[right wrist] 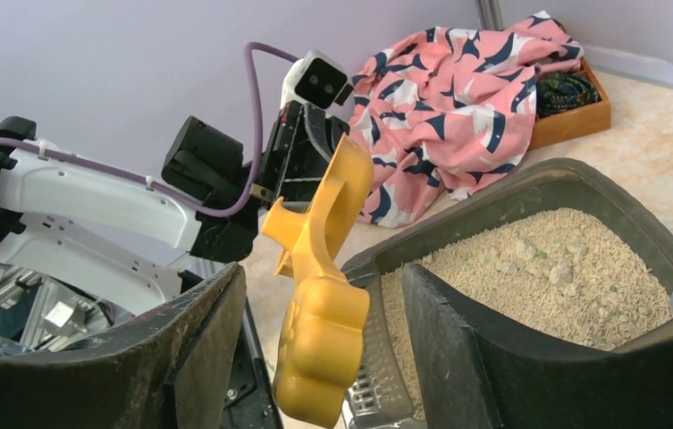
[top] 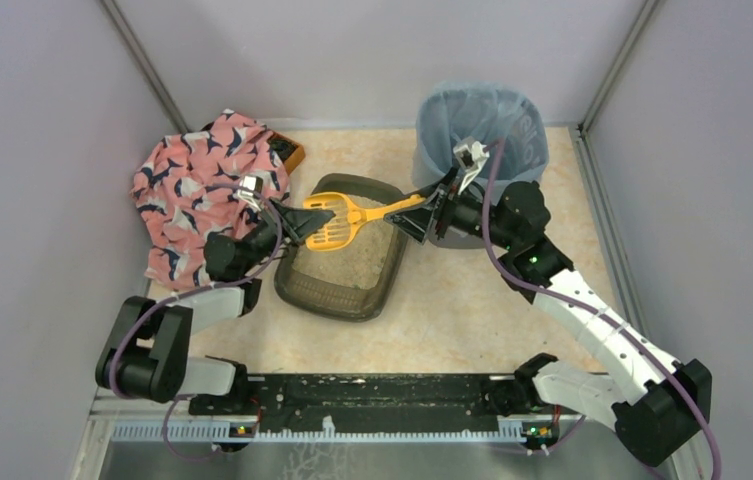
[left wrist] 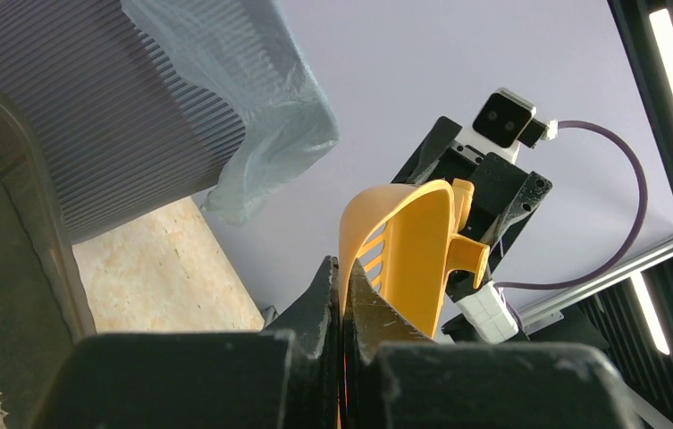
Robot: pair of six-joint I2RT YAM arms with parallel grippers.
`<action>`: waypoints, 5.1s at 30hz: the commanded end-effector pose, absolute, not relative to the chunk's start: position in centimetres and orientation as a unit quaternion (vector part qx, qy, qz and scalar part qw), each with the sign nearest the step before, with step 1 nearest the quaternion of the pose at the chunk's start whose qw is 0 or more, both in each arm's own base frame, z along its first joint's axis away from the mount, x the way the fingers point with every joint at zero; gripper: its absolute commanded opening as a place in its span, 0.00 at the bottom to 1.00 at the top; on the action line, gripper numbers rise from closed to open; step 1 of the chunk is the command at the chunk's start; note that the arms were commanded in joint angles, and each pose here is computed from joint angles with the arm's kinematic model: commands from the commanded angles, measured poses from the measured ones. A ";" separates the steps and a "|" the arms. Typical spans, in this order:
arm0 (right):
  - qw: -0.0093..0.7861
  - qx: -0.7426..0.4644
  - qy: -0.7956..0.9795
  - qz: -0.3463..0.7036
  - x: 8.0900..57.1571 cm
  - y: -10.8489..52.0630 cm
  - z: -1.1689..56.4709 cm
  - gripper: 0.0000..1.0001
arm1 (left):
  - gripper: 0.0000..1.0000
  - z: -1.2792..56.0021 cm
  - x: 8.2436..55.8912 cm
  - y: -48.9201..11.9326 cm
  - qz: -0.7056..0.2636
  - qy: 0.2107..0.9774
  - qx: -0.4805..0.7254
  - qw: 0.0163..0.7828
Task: Clean the litter box
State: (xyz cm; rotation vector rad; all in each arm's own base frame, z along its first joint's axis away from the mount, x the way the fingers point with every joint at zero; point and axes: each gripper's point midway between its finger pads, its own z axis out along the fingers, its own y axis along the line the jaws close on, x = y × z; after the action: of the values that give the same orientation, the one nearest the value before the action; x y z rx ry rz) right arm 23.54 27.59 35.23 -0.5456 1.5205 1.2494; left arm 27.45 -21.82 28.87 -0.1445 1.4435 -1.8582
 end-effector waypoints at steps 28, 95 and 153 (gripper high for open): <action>0.567 -0.235 0.609 0.503 25.4 28.4 38.3 0.53 | 0.00 31.8 25.6 -21.8 -0.777 0.495 -0.024 0.389; 0.539 -0.218 0.604 0.545 24.2 28.8 36.8 0.20 | 0.00 34.9 23.7 -20.2 -0.732 0.427 0.036 0.530; 0.540 -0.204 0.669 0.468 27.8 28.6 38.1 0.00 | 0.83 24.8 27.4 -18.6 -0.537 0.651 0.006 0.537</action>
State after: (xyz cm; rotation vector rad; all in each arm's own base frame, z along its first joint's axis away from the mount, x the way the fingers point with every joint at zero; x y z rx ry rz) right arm 29.99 28.86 33.06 -0.4547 1.7279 1.0444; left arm 28.55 -17.29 22.36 -0.0558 1.6558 -1.1287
